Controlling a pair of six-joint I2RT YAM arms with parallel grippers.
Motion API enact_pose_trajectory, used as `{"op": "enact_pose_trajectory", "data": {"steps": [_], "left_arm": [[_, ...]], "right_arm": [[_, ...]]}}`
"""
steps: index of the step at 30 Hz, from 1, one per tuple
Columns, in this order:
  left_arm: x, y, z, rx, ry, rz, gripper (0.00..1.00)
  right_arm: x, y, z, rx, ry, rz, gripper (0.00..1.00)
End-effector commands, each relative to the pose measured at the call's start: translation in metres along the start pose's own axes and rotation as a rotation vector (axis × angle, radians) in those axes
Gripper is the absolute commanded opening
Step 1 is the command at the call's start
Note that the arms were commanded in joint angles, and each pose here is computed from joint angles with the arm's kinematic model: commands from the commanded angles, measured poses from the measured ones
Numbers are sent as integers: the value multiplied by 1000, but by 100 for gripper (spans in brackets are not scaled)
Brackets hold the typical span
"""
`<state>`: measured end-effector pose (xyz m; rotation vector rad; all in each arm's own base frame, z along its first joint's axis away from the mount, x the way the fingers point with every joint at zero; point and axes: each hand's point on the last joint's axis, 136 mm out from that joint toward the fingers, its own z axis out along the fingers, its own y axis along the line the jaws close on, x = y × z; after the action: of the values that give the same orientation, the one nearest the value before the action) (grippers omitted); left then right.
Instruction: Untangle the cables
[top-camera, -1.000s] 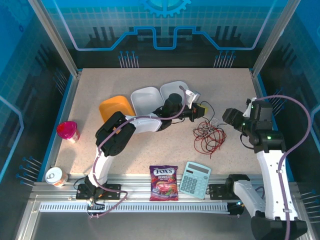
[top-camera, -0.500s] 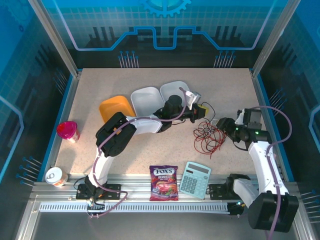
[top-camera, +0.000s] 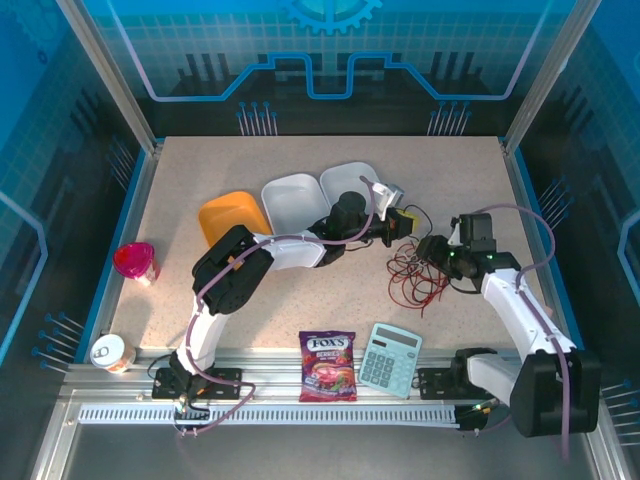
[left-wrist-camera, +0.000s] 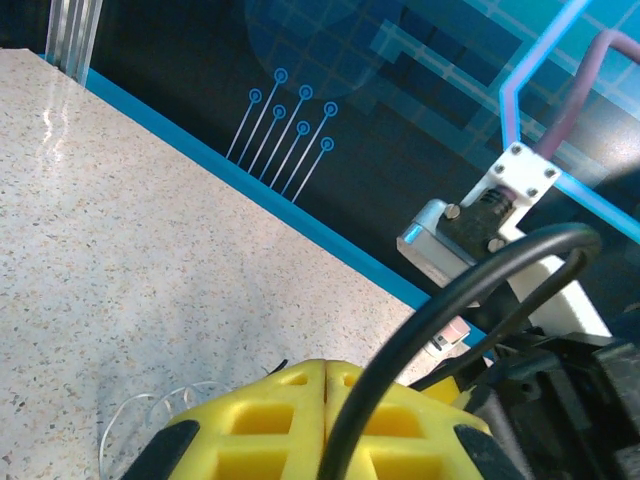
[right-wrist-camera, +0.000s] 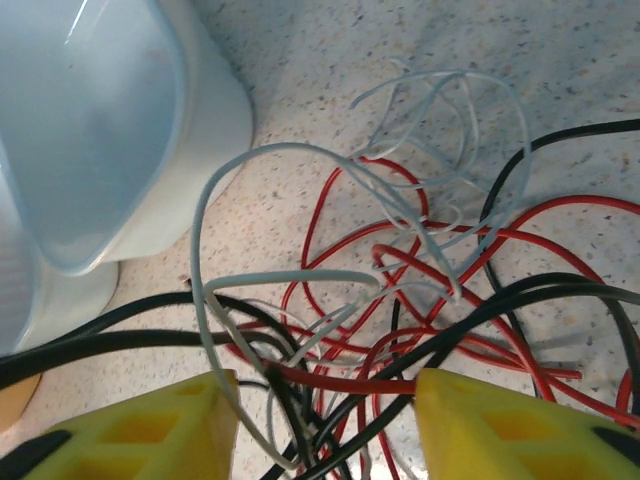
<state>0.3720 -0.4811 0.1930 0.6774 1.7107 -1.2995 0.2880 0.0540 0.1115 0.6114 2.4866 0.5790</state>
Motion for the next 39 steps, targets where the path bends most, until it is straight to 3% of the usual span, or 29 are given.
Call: {"op": "enact_pose_trajectory", "data": {"steps": [1, 6, 13, 18, 23, 39], "left_arm": [[-32, -26, -6, 37, -67, 16, 0], [-36, -31, -9, 48, -81, 9, 0], [-57, -48, -21, 70, -125, 11, 0], [-78, -56, -33, 15, -129, -2, 0], [-99, -67, -50, -22, -147, 17, 0], [-155, -116, -113, -83, -208, 184, 0]], "right_arm": [[-5, -10, 6, 52, -45, 15, 45], [-5, -17, 12, 78, -48, 27, 41], [-3, -36, 14, 167, -47, 46, 28], [1, -46, 15, 194, -46, 80, 22], [2, -52, 15, 206, -52, 103, 0], [5, -66, 15, 234, -50, 143, 0]]}}
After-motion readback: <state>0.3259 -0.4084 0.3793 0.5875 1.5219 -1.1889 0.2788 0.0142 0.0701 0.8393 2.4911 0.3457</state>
